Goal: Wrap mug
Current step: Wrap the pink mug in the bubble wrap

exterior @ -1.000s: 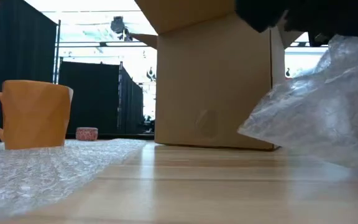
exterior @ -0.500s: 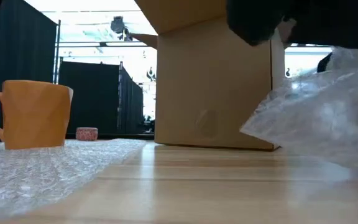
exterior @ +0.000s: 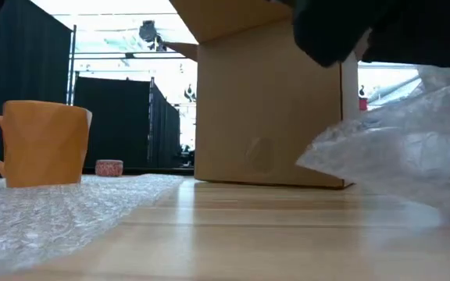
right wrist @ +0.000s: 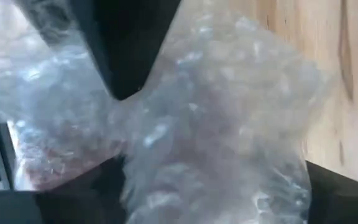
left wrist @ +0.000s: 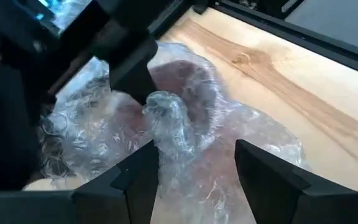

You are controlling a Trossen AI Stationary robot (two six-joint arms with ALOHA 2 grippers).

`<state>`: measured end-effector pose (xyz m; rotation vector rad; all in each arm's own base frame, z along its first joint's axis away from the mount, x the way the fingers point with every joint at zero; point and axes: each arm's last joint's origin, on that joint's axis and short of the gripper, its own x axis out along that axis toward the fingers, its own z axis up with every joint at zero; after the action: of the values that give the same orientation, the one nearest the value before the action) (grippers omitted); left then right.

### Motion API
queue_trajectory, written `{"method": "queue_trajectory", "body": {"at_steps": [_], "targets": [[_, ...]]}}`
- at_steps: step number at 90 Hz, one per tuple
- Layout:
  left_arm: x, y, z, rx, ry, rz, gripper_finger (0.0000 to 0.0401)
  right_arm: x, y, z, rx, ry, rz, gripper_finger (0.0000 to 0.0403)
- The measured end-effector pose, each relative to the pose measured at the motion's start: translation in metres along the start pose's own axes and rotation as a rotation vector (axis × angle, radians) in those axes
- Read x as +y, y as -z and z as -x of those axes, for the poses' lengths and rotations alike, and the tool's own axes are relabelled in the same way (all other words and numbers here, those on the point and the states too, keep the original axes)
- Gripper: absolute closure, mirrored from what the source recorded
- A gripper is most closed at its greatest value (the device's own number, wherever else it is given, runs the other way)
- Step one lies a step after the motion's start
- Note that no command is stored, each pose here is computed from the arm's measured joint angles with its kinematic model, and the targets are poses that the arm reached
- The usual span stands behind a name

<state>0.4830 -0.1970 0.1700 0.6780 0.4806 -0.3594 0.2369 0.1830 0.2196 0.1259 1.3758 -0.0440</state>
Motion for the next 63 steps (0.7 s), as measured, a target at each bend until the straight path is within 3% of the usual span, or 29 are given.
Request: {"method": "queue_trajectory", "body": {"at_steps": [35,63], "targets": [[-0.001,0.002,-0.001,-0.001,0.009,0.002,0.0208,-0.001,-0.007,0.046,-0.149,-0.023,-0.028,0.0133],[-0.001,0.001,-0.001,0.0,0.006,0.002,0.0208,-0.003,0.0,0.018,-0.23,0.032,-0.143,0.0133]]}}
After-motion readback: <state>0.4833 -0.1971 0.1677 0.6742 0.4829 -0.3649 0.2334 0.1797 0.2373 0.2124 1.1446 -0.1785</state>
